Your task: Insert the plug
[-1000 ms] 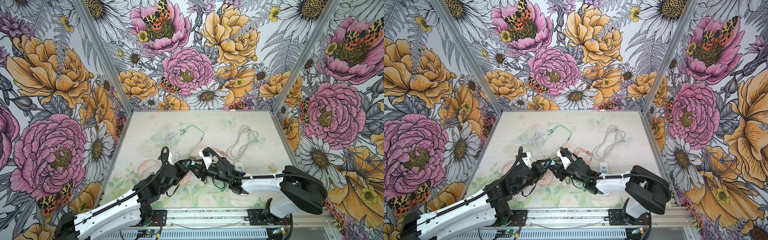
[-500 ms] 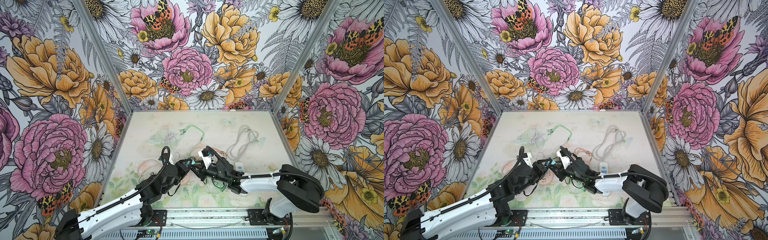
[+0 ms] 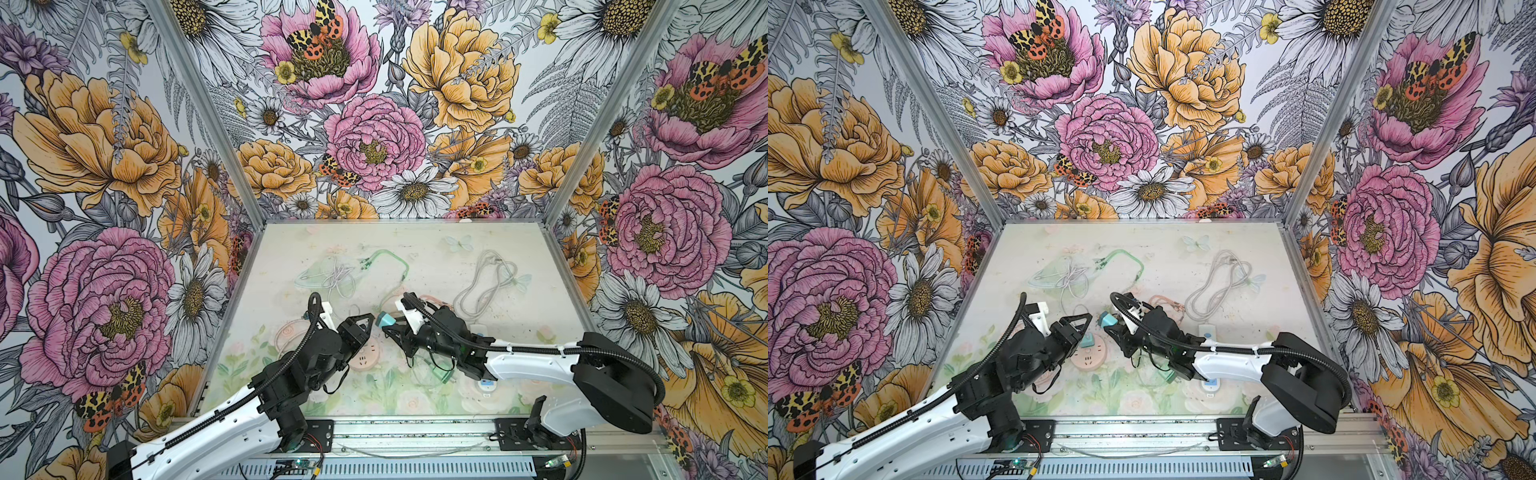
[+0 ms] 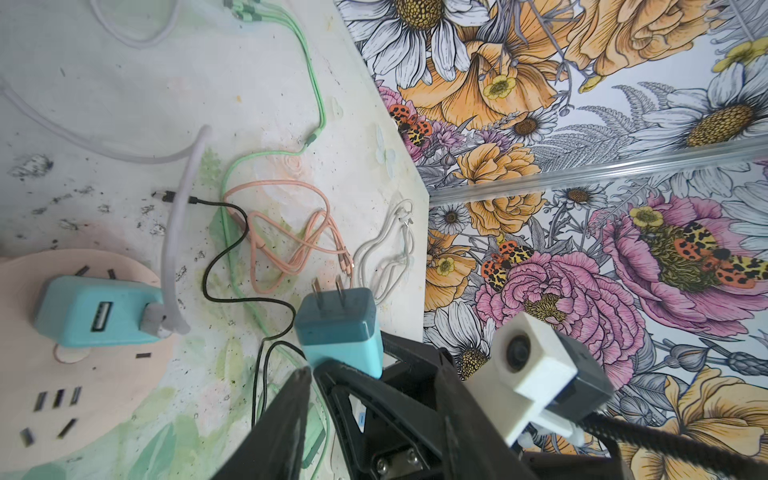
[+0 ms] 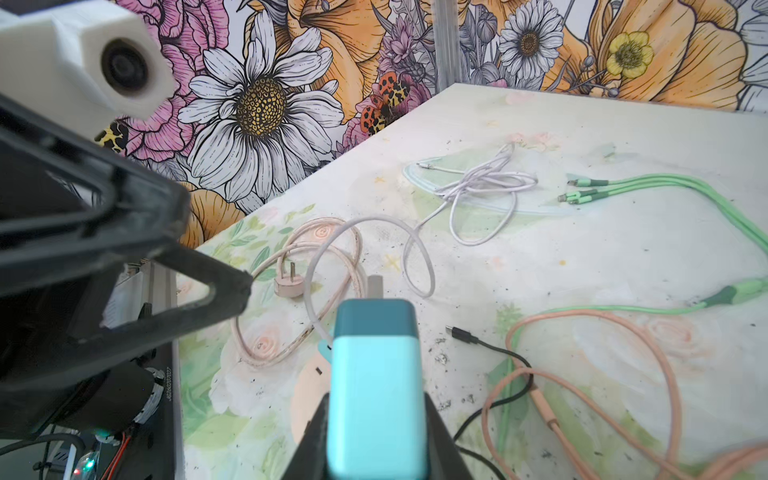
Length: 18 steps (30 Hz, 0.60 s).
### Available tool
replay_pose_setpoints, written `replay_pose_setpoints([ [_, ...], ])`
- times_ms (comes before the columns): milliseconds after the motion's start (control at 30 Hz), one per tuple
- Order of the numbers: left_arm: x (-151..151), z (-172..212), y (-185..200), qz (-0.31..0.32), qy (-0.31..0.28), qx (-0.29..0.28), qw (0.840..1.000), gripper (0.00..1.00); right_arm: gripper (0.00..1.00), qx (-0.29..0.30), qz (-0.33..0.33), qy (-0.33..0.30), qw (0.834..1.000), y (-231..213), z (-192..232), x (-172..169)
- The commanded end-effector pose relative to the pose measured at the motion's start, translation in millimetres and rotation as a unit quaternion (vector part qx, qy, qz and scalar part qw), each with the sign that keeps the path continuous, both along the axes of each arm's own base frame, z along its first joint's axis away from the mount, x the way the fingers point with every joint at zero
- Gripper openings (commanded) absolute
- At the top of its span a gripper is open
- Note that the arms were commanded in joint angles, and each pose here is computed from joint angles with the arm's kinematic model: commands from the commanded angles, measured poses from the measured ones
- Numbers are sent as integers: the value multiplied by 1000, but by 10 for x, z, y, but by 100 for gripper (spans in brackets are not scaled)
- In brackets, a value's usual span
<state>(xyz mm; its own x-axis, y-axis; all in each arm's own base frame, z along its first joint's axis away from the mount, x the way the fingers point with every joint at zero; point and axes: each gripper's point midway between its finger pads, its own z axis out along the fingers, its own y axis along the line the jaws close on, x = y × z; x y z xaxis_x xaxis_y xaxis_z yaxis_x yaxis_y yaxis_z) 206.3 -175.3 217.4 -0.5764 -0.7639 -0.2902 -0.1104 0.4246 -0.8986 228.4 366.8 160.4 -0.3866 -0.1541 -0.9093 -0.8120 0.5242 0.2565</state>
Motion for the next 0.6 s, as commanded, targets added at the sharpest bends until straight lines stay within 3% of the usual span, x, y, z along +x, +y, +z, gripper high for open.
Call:
replay_pose_setpoints([
  [0, -31, -18, 297, 35, 0, 39, 999, 51, 0, -22, 40, -47, 998, 14, 234, -53],
  [300, -138, -30, 641, 56, 7, 84, 995, 49, 0, -101, 133, -58, 984, 5, 263, -299],
  [567, -155, 80, 724, 31, 11, 164, 986, 47, 0, -108, 186, -84, 973, -85, 402, -518],
])
